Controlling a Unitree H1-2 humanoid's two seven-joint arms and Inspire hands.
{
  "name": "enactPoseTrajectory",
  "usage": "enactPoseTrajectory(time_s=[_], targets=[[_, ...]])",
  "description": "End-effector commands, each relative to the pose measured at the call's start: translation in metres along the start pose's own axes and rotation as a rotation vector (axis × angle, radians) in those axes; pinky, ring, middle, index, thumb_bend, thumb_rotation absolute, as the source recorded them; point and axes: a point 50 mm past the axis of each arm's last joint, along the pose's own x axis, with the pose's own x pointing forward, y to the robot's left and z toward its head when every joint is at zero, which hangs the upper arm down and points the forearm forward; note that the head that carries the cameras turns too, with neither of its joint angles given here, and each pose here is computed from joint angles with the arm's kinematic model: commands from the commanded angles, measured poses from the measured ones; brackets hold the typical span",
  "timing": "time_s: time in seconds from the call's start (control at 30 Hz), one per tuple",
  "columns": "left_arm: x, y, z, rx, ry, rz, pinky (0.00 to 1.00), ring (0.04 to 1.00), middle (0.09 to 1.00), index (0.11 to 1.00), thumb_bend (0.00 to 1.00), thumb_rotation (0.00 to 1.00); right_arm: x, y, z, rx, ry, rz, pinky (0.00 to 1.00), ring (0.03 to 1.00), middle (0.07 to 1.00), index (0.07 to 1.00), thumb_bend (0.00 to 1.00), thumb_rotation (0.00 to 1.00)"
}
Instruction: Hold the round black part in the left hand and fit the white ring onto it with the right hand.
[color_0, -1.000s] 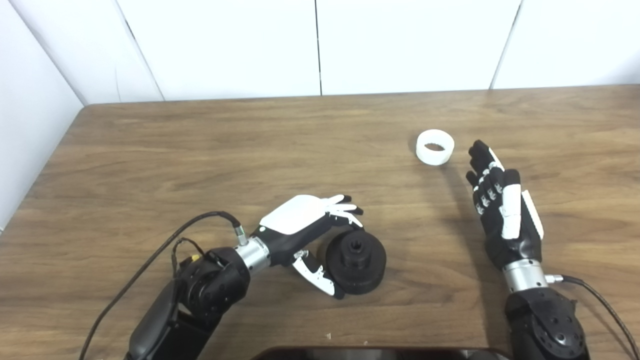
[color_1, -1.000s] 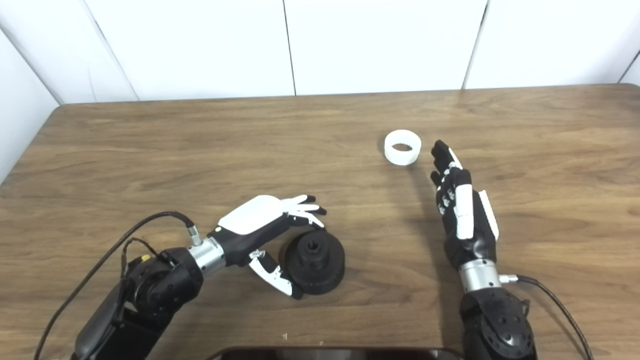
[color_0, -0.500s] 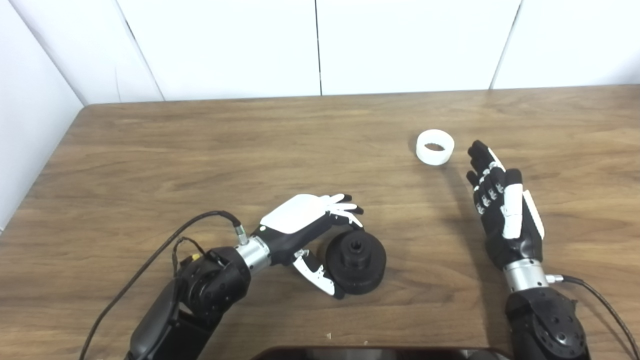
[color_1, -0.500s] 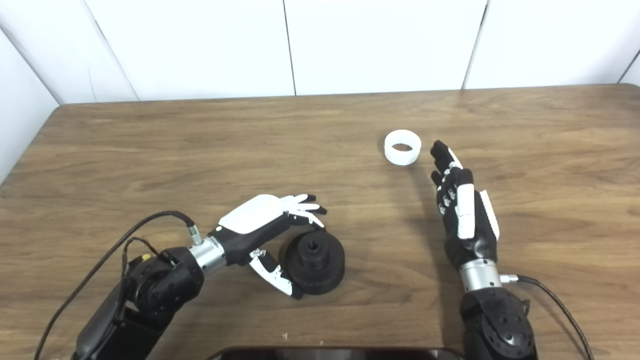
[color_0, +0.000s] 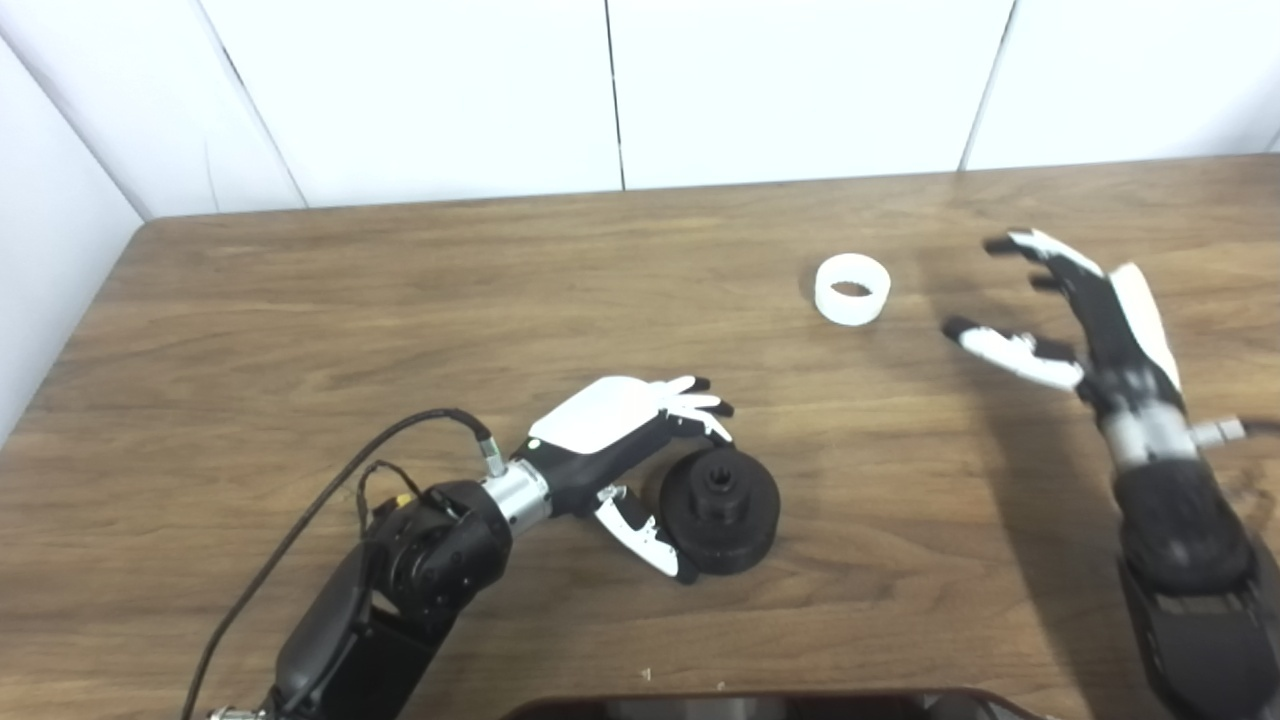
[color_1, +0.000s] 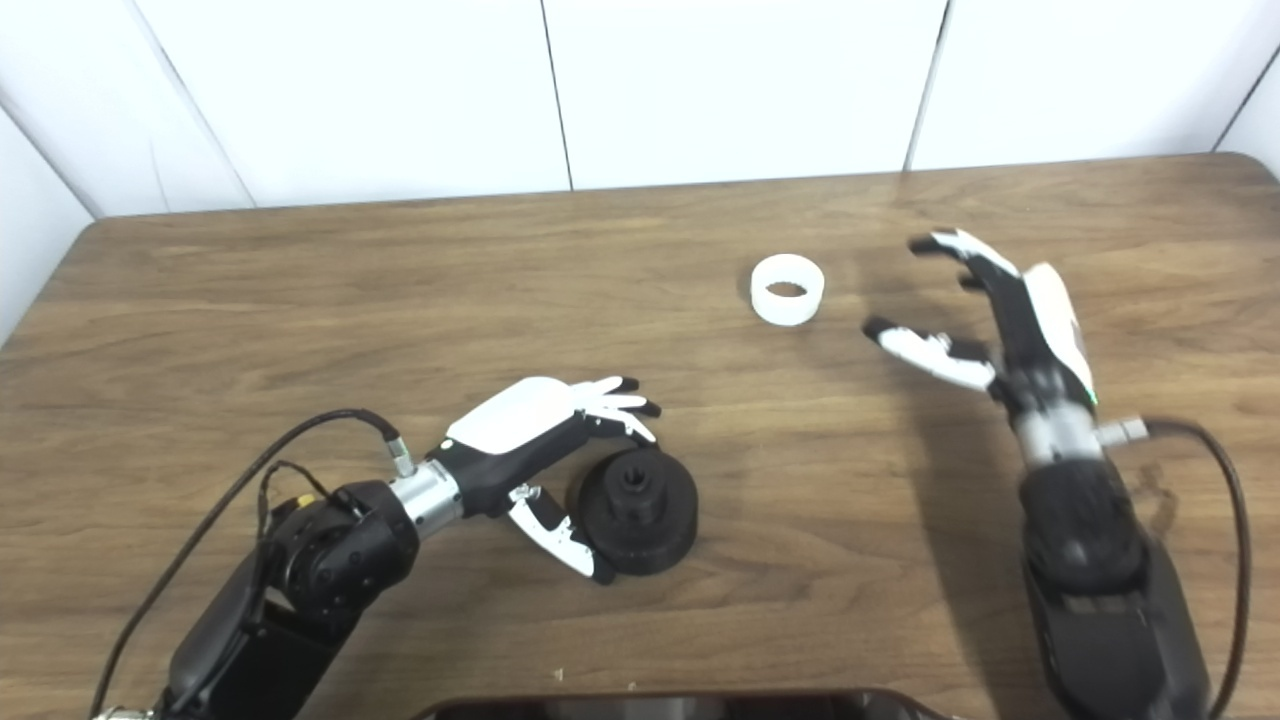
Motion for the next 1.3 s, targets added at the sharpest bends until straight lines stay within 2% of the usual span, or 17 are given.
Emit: enactPoseTrajectory(time_s=[0.0,0.37,0.6,1.27], targets=[[0.001,0.011,-0.002,0.037,-0.009,0.032,0.95,0.987,0.911,0.66,0.91,0.25,0.016,-0.006,0.008,-0.026,-0.036,-0.006,0.9,0.942,0.9,0.744,0.82,0.36],[0.001,0.01,-0.005,0.038,-0.011,0.037,0.97,0.982,0.909,0.658,0.91,0.25,0.049,0.008,0.005,-0.082,-0.022,0.048,0.98,0.998,0.93,0.706,0.89,0.29],[0.002,0.01,-0.006,0.047,-0.013,0.04,0.94,0.978,0.907,0.657,0.91,0.26,0.065,0.01,0.01,-0.104,-0.021,0.063,1.0,1.0,0.943,0.706,0.9,0.31],[0.006,0.007,-0.008,0.036,-0.024,0.046,0.98,0.983,0.912,0.659,0.9,0.25,0.104,0.014,0.031,-0.131,-0.074,0.095,1.0,1.0,0.941,0.707,0.88,0.38]])
